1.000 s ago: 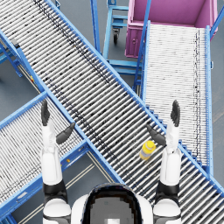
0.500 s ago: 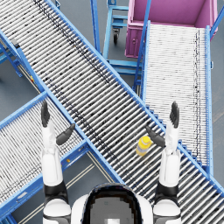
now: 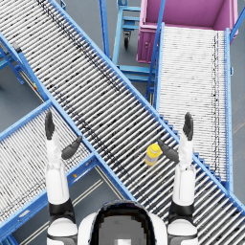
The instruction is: Pick up the oil and place it on the left assembly line, put the cola on the right, and keep Sprite still
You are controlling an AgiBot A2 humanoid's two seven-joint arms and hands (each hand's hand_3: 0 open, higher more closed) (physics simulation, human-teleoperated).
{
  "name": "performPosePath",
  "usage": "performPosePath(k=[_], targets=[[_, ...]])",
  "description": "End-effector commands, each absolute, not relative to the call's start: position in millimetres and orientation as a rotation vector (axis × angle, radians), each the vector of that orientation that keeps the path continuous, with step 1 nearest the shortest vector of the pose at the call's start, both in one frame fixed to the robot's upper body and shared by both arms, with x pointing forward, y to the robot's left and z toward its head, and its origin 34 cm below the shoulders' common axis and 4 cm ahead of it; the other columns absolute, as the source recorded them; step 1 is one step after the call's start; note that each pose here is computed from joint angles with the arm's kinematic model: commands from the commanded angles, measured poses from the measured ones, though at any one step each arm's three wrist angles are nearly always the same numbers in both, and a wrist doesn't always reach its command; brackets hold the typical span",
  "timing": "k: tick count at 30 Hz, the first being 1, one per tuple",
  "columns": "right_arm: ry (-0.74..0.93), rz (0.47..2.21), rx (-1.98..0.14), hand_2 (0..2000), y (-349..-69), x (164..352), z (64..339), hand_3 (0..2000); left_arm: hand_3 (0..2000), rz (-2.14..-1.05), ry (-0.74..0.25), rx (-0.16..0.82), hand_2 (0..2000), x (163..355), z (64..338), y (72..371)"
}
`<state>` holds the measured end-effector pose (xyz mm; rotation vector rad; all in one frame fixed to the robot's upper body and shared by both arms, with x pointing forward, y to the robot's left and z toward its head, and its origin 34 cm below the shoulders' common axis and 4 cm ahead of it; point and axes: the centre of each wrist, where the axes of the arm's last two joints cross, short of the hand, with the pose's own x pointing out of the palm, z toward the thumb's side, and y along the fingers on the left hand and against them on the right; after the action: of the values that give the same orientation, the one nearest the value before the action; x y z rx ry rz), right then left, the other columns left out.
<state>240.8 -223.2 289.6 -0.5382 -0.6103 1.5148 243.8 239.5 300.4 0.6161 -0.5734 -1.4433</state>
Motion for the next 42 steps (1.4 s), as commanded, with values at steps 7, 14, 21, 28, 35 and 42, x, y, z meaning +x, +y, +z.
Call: performPosePath(k=[7, 14, 21, 28, 35, 42], targets=[[-0.506, 1.623, -0.424, 0, -203.4, 227.4, 249.5, 0, 0, -1.482, -0.575, 0.610, 0, 243.1, 298.0, 229.6], [-0.363, 1.680, -0.279, 0, -195.4, 230.6, 204.7, 0, 0, -1.480, -0.582, 0.608, 0, 237.1, 296.0, 228.5], [-0.231, 1.716, -0.144, 0, -188.5, 234.9, 162.3, 0, 0, -1.505, -0.569, 0.584, 0, 241.7, 290.9, 223.4], [-0.125, 1.751, -0.019, 0, -172.5, 254.3, 126.2, 0, 0, -1.515, -0.548, 0.548, 0, 256.4, 286.7, 222.3], [-0.017, 1.763, 0.093, 0, -159.6, 272.9, 93.3, 0, 0, -1.507, -0.526, 0.511, 0, 266.2, 280.6, 225.3], [0.061, 1.750, 0.177, 0, -150.7, 296.1, 73.5, 0, 0, -1.491, -0.522, 0.494, 0, 269.2, 278.6, 229.3]])
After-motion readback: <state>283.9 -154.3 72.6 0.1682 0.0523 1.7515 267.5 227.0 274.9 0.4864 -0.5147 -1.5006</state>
